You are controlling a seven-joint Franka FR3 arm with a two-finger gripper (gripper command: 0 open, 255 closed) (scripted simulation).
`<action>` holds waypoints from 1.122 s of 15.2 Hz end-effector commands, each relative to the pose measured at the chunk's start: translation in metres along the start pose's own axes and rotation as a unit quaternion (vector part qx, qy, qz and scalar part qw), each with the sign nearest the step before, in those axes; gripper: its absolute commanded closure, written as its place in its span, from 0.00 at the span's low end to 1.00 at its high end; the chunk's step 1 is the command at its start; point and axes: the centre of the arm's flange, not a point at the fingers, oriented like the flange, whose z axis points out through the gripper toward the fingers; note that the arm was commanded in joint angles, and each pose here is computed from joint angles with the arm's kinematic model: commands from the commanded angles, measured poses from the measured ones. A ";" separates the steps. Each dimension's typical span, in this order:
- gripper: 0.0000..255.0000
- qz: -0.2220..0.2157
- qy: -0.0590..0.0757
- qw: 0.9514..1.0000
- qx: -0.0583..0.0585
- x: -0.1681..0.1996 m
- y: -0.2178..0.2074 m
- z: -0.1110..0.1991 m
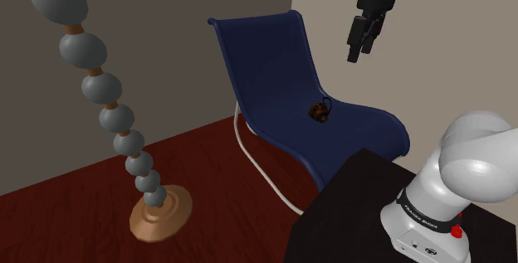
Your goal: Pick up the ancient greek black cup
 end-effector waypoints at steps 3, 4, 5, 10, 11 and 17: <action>0.00 0.018 0.003 1.000 0.000 0.010 0.011 0.021; 0.00 0.028 0.005 1.000 0.000 0.015 0.017 0.032; 0.00 0.037 0.006 0.999 0.000 0.020 0.023 0.042; 0.00 0.083 0.014 0.996 -0.001 0.043 0.053 0.095; 0.00 0.092 0.015 0.996 -0.001 0.047 0.060 0.105; 0.00 0.147 0.024 0.989 -0.002 0.072 0.100 0.167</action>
